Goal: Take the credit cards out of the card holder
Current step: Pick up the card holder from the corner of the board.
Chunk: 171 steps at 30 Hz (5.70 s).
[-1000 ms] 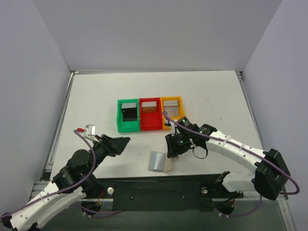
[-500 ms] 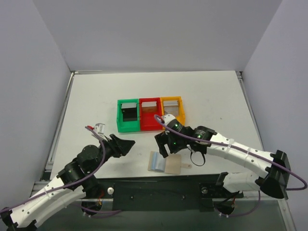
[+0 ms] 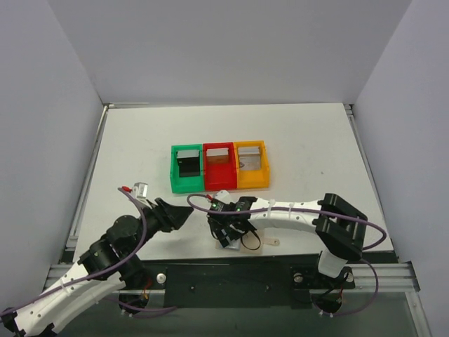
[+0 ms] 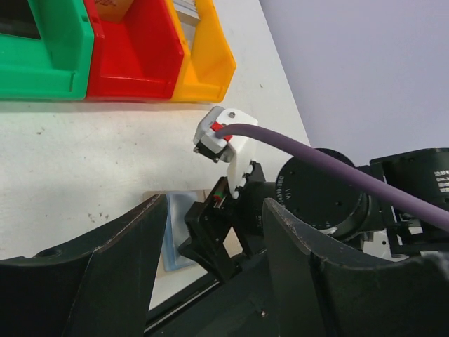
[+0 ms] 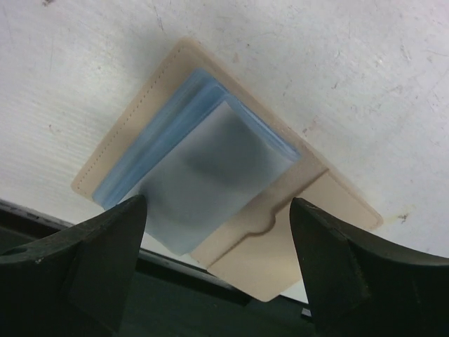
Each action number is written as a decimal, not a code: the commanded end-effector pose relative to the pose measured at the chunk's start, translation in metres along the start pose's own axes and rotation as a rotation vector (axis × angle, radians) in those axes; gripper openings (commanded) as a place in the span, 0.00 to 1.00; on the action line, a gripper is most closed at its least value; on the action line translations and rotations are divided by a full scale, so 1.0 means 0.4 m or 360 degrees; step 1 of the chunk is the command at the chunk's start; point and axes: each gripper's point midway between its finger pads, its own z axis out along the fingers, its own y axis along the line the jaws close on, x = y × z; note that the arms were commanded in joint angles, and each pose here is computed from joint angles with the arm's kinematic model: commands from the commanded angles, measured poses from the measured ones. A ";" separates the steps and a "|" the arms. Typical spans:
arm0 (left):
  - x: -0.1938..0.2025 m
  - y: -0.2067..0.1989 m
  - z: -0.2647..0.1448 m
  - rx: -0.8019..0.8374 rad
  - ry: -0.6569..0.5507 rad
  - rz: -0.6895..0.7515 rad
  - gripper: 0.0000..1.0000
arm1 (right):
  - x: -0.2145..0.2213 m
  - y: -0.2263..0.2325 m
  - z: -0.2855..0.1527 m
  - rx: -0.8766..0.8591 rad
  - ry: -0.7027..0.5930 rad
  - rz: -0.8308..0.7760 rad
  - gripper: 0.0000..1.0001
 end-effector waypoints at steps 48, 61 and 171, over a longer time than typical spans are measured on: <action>0.070 0.030 0.044 -0.0038 0.0130 -0.0049 0.66 | -0.073 -0.194 -0.100 0.0068 -0.0416 0.0299 0.50; 0.068 0.043 0.032 -0.0052 0.0108 -0.0074 0.66 | -0.064 -0.112 -0.026 0.0143 -0.0206 0.0129 0.64; 0.078 -0.146 0.086 0.0589 0.0116 -0.0244 0.72 | -0.249 -0.054 -0.511 -0.0928 -0.1108 0.0587 0.00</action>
